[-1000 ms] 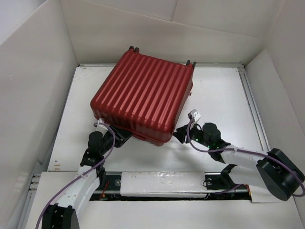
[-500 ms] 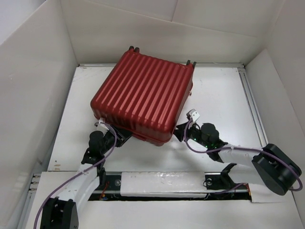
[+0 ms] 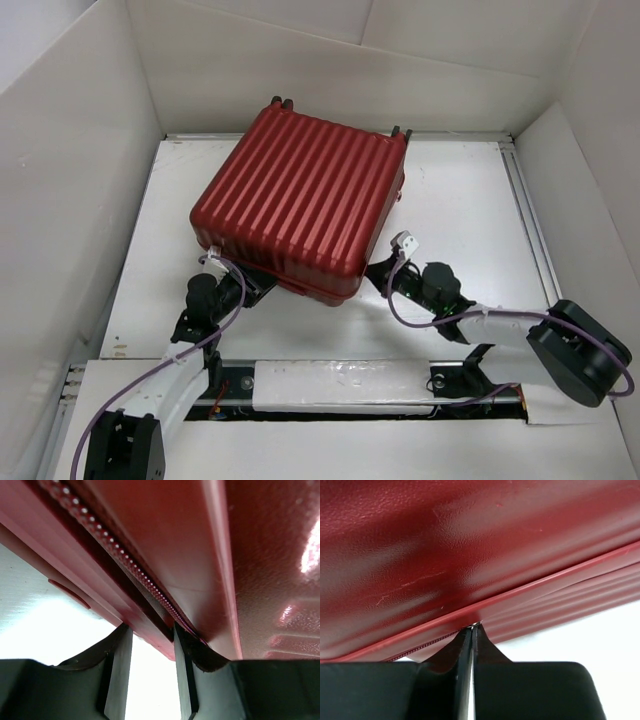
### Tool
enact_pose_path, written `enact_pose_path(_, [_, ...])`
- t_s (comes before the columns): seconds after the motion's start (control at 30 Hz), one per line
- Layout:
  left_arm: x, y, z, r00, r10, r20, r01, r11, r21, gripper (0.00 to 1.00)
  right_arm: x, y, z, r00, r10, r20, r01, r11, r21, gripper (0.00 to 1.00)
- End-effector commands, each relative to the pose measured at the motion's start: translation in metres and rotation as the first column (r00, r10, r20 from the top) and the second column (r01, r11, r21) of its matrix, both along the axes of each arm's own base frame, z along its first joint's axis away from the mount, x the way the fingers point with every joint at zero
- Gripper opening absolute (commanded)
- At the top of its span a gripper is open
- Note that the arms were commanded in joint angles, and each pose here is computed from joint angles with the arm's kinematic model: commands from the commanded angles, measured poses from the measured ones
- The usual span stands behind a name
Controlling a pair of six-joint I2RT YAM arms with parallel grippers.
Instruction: Pack the luggage
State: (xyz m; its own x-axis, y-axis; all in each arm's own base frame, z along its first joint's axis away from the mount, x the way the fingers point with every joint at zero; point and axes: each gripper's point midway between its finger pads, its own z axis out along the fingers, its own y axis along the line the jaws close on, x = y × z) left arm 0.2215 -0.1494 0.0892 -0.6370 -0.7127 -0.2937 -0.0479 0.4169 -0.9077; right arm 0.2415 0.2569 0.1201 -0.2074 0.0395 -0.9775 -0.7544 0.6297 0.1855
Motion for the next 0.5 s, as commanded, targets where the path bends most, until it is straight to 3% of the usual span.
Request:
enact_pose_path(0.0, [-0.018, -0.008, -0.012, 0.99, -0.105, 0.094, 0.102, 0.994, 0.031, 0.19, 0.002, 0.009, 0.038, 0.994, -0.007, 0.113, -0.003, 0.996, 0.087, 0.01])
enact_pose_path(0.2, [-0.013, -0.009, -0.002, 0.98, -0.12, 0.161, 0.114, 0.992, 0.046, 0.01, -0.015, 0.015, 0.034, 0.997, -0.03, 0.076, 0.022, 0.994, 0.108, 0.0])
enact_pose_path(0.47, [-0.006, -0.003, -0.002, 0.979, -0.071, 0.189, 0.062, 0.997, 0.054, 0.0, -0.064, 0.031, -0.004, 0.991, -0.032, -0.13, 0.032, 0.999, -0.005, 0.0])
